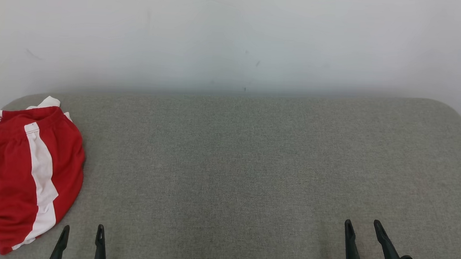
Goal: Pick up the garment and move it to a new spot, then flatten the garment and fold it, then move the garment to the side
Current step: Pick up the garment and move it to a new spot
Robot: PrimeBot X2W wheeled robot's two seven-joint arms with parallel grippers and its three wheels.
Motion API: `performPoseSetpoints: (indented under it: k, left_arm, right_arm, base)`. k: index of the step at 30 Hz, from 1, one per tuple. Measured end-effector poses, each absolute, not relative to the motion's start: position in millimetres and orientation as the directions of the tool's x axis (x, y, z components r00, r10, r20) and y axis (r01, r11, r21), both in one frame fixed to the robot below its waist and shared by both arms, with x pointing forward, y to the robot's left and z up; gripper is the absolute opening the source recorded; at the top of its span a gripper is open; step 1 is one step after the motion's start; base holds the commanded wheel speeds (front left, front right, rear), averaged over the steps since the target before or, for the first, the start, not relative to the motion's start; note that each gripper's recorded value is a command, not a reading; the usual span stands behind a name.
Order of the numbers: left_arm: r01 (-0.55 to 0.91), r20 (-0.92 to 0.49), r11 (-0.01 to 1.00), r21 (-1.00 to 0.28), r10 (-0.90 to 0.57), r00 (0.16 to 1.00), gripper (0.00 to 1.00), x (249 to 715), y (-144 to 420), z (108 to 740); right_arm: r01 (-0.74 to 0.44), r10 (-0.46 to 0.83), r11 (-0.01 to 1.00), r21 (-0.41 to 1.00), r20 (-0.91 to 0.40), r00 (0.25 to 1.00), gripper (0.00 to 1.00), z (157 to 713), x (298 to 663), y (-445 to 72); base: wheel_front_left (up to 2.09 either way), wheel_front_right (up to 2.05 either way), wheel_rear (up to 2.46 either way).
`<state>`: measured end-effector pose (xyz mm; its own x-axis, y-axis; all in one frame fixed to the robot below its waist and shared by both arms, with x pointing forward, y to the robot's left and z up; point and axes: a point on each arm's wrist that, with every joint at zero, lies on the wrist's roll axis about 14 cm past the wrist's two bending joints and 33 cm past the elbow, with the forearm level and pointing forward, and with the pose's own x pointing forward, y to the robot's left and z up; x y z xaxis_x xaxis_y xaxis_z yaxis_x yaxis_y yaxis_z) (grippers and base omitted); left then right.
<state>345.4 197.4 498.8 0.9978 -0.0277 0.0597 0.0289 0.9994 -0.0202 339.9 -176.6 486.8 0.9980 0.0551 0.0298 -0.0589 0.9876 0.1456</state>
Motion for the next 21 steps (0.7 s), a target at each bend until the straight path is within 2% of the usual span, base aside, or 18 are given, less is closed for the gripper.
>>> performPoseSetpoints:
  k: [21]
  left_arm:
    - [0.005,0.061,1.000,-0.023,-0.004,0.998,1.00,342.6,202.6,498.9]
  right_arm:
    - [-0.062,0.060,0.987,0.145,0.021,0.998,1.00,484.0,340.3,-175.1]
  base:
    - [0.00,0.00,0.00]
